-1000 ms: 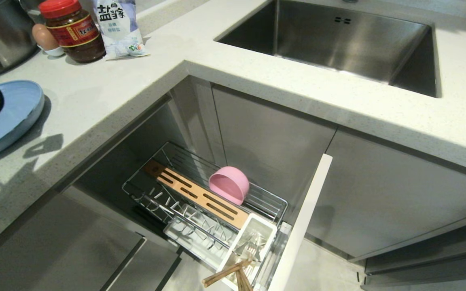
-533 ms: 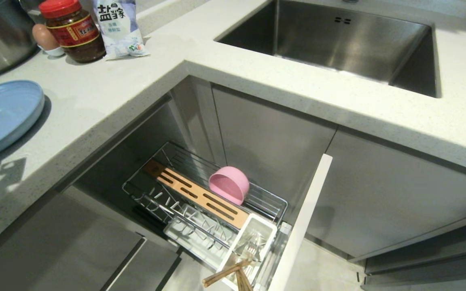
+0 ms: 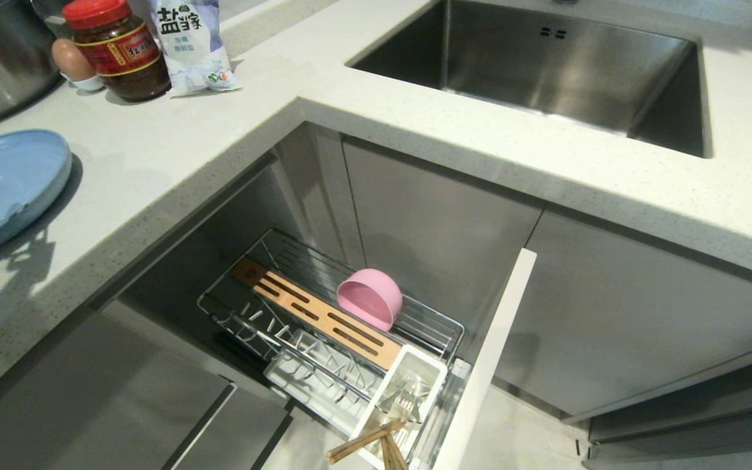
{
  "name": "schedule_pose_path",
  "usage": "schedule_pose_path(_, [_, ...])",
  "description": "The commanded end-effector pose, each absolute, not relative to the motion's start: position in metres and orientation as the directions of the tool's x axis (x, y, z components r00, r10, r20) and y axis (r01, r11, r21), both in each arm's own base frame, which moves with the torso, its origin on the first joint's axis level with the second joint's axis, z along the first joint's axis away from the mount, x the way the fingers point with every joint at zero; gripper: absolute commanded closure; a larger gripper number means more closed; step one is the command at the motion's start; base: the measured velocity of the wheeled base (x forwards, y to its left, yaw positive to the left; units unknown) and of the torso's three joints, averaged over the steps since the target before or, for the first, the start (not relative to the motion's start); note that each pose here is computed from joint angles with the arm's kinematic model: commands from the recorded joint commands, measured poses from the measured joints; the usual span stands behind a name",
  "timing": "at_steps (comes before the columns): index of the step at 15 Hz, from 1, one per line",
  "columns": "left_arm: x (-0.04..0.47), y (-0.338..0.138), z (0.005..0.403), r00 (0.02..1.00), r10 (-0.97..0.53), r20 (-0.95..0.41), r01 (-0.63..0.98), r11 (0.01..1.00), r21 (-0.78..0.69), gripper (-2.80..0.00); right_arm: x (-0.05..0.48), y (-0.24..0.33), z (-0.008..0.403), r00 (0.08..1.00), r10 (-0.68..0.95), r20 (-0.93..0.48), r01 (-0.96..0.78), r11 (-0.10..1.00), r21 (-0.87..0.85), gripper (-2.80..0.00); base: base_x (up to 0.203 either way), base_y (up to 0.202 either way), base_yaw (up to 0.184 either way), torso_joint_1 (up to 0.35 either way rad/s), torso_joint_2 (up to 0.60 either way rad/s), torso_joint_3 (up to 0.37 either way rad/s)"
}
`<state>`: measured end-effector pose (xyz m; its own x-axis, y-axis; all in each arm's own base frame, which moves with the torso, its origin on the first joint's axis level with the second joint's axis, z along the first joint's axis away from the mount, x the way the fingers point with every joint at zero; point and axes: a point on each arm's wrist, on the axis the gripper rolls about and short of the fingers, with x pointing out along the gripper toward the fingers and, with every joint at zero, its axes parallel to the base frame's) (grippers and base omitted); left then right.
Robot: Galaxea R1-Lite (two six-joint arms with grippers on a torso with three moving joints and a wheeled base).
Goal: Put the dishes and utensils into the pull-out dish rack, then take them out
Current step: Pick up the plate and place it in the cupboard
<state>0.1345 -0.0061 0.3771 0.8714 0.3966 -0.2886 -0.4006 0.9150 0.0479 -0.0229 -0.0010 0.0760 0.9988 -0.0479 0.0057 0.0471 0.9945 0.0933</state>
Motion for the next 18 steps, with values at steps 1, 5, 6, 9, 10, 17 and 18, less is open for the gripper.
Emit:
schedule_pose_path(1, [0.153, -0.009, 0.37, 0.869, 0.397, -0.296, -0.4, 0.915, 0.053, -2.8, -0.023, -0.001, 0.076, 0.999, -0.049, 0.011, 0.048, 0.994, 0.094, 0.0, 0.0, 0.0, 0.0, 0.0, 0.0, 0.0])
schedule_pose_path(5, [0.182, -0.012, 0.361, 0.871, 0.395, -0.292, -0.4, 0.915, 0.047, -2.8, -0.023, -0.001, 0.076, 0.999, -0.048, 0.011, 0.046, 0.995, 0.094, 0.0, 0.0, 0.0, 0.0, 0.0, 0.0, 0.0])
schedule_pose_path(6, [0.186, -0.013, 0.36, 0.873, 0.392, -0.29, -0.4, 0.916, 0.033, -2.8, -0.023, -0.001, 0.076, 0.999, -0.049, 0.011, 0.047, 0.994, 0.094, 0.0, 0.0, 0.0, 0.0, 0.0, 0.0, 0.0])
schedule_pose_path(9, [0.2, -0.014, 0.354, 0.866, 0.393, -0.309, -0.406, 0.914, 0.022, -2.8, -0.023, -0.001, 0.076, 0.999, -0.046, 0.011, 0.045, 0.995, 0.094, 0.0, 0.0, 0.0, 0.0, 0.0, 0.0, 0.0])
schedule_pose_path(10, [0.206, -0.014, 0.351, 0.862, 0.394, -0.318, -0.408, 0.913, 0.026, -2.8, -0.023, -0.001, 0.076, 0.999, -0.046, 0.011, 0.045, 0.995, 0.094, 0.0, 0.0, 0.0, 0.0, 0.0, 0.0, 0.0])
schedule_pose_path(17, [0.23, -0.011, 0.346, 0.862, 0.412, -0.295, -0.431, 0.902, 0.002, -2.8, -0.023, -0.001, 0.076, 0.999, -0.047, 0.011, 0.046, 0.995, 0.094, 0.0, 0.0, 0.0, 0.0, 0.0, 0.0, 0.0])
schedule_pose_path(18, [0.232, -0.011, 0.345, 0.866, 0.402, -0.297, -0.422, 0.907, -0.003, -2.8, -0.023, -0.001, 0.076, 0.999, -0.048, 0.011, 0.046, 0.994, 0.094, 0.0, 0.0, 0.0, 0.0, 0.0, 0.0, 0.0])
